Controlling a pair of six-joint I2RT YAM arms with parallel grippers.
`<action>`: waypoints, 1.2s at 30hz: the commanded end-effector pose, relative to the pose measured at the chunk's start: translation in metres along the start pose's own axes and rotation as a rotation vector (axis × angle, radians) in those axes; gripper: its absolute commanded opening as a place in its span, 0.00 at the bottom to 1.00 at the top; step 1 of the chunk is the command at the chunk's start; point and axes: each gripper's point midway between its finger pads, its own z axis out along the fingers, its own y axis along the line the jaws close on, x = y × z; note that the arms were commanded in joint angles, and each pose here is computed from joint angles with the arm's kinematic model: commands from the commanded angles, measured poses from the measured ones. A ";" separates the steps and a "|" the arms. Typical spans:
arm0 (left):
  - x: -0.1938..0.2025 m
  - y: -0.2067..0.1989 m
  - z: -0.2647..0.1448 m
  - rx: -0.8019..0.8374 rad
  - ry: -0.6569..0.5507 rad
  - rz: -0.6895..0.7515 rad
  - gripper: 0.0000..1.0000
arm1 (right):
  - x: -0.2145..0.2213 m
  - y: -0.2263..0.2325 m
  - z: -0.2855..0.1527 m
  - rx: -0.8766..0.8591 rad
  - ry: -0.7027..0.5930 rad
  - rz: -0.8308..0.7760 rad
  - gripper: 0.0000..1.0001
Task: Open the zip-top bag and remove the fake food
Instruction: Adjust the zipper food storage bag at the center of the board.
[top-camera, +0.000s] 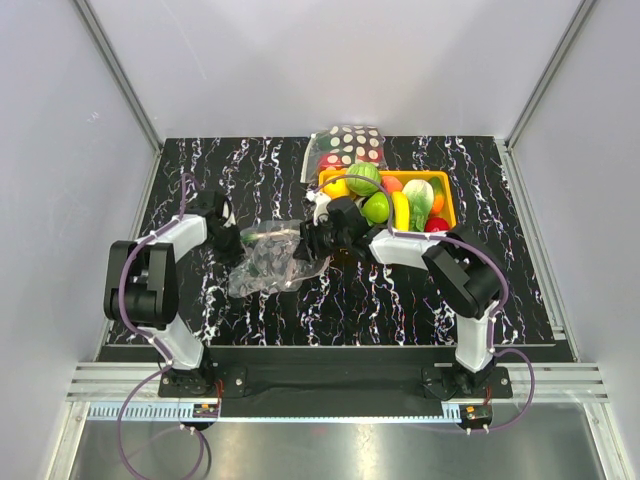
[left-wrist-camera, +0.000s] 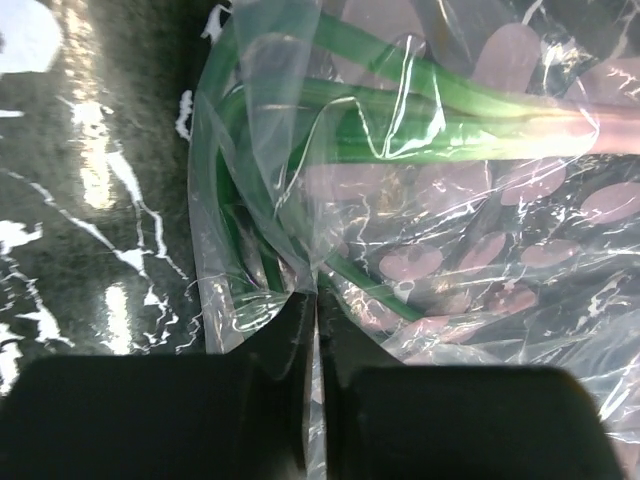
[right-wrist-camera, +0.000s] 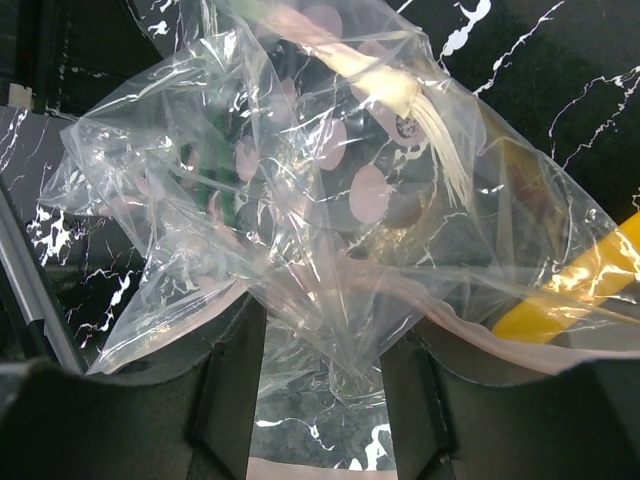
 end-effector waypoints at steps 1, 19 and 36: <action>0.001 -0.010 0.004 0.065 0.013 0.017 0.02 | -0.018 0.008 -0.006 0.005 -0.051 -0.040 0.54; -0.006 -0.013 0.009 0.070 0.038 0.003 0.00 | 0.015 0.003 -0.057 0.096 -0.016 -0.042 0.60; -0.002 -0.029 0.009 0.121 0.048 0.016 0.00 | -0.001 0.027 -0.024 0.063 -0.012 -0.188 0.59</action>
